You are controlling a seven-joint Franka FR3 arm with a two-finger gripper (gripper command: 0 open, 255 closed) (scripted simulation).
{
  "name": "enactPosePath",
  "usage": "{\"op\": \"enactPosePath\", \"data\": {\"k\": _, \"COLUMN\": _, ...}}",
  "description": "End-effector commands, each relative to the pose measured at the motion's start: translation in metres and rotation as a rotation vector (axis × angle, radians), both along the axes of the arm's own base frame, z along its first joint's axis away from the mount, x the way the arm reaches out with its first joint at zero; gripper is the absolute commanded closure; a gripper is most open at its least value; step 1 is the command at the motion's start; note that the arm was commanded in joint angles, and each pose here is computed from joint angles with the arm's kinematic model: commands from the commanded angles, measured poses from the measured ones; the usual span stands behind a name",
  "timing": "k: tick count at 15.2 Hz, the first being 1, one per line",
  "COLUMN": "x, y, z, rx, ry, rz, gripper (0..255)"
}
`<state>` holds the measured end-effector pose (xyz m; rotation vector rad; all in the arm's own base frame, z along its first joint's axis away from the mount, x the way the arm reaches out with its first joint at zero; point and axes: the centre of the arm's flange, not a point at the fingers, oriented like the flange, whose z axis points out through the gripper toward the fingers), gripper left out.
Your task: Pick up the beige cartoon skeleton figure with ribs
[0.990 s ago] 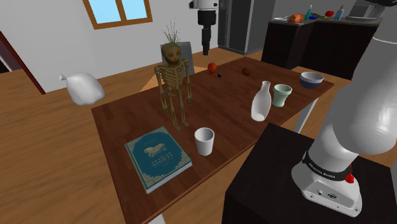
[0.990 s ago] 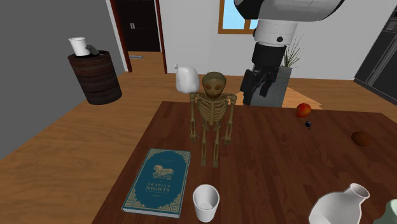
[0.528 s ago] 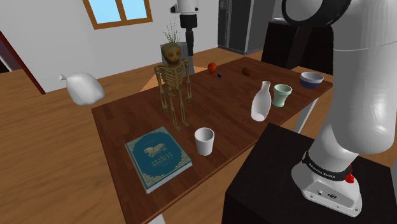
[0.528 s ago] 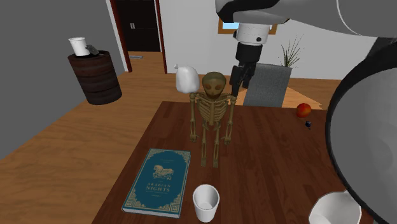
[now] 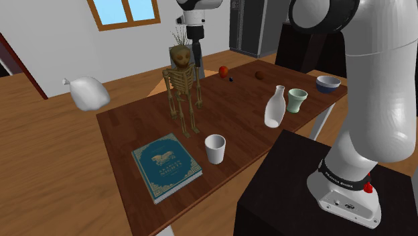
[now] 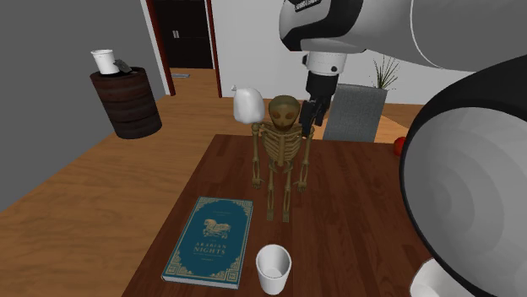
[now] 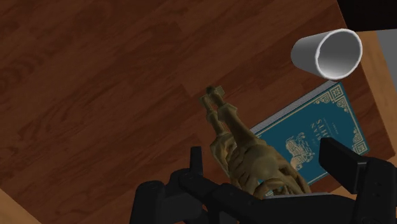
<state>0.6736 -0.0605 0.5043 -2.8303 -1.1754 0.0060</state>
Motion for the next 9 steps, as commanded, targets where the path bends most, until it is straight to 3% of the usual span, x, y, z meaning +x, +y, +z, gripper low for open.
{"op": "enactPosePath", "data": {"k": 1, "x": 0.0003, "y": -0.0001, "z": -0.0071, "rx": 0.0, "ry": -0.001, "rz": 0.0, "gripper": 0}}
{"op": "enactPosePath", "data": {"k": 2, "x": 0.0003, "y": -0.0001, "z": -0.0071, "rx": 0.0, "ry": -0.001, "rz": 0.0, "gripper": 0}}
{"op": "enactPosePath", "data": {"k": 3, "x": 0.0, "y": -0.0002, "z": -0.0073, "rx": 0.0, "ry": -0.001, "rz": 0.0, "gripper": 255}}
{"op": "enactPosePath", "data": {"k": 9, "x": 0.0004, "y": -0.0002, "z": -0.0072, "rx": 0.0, "ry": -0.001, "rz": 0.0, "gripper": 255}}
